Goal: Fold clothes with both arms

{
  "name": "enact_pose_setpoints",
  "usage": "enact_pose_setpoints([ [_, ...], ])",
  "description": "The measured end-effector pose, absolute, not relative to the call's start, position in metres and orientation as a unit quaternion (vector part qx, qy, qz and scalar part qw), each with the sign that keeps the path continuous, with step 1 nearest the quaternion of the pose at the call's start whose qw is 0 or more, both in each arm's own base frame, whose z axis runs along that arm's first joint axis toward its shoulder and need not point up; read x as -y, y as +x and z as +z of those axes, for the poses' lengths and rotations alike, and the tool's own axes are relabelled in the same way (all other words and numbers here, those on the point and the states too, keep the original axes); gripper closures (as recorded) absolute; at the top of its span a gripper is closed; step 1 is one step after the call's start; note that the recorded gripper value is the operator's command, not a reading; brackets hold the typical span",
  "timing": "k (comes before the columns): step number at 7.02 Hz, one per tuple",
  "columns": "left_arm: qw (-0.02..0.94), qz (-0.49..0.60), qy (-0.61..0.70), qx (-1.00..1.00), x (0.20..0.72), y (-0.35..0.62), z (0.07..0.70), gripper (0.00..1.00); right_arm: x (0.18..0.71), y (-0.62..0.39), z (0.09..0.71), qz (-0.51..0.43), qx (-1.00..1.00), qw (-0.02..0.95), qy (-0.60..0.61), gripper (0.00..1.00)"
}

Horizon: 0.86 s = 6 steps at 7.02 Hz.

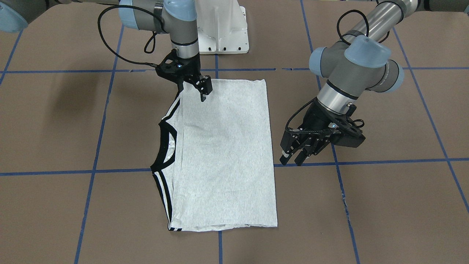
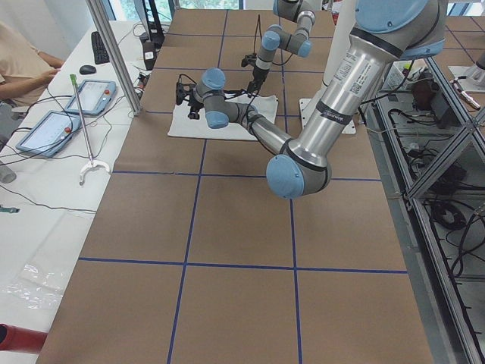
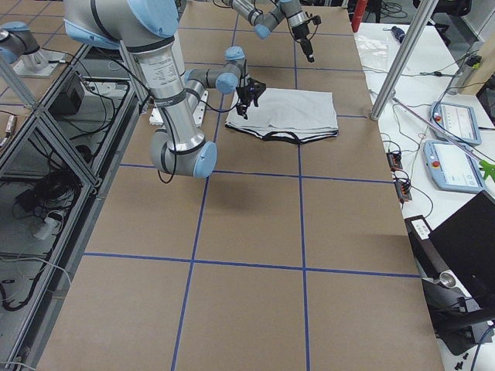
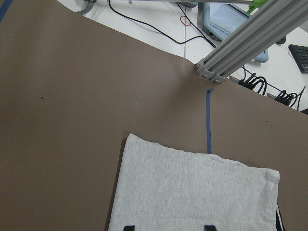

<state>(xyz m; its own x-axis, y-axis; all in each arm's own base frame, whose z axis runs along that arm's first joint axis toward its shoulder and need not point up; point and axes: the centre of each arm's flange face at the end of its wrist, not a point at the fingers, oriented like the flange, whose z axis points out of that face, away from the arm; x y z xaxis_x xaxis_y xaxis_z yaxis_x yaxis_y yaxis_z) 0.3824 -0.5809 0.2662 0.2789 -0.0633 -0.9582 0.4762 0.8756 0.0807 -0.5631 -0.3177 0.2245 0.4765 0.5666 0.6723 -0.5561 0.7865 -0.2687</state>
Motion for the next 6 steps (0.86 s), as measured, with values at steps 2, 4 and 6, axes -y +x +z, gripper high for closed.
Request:
enact_pose_setpoints([
  [2,0.779,-0.173,0.18,-0.575,0.581,0.382,0.266,0.43,0.281,-0.574,0.228,0.367,0.396,0.841,-0.031,0.0],
  [4,0.777,-0.173,0.182,-0.577,0.58,0.381,0.263,0.43,0.27,-0.576,0.245,0.372,0.384,0.844,-0.034,0.0],
  [6,0.775,-0.173,0.184,-0.58,0.578,0.379,0.259,0.43,0.268,-0.577,0.251,0.371,0.379,0.847,-0.034,0.0],
])
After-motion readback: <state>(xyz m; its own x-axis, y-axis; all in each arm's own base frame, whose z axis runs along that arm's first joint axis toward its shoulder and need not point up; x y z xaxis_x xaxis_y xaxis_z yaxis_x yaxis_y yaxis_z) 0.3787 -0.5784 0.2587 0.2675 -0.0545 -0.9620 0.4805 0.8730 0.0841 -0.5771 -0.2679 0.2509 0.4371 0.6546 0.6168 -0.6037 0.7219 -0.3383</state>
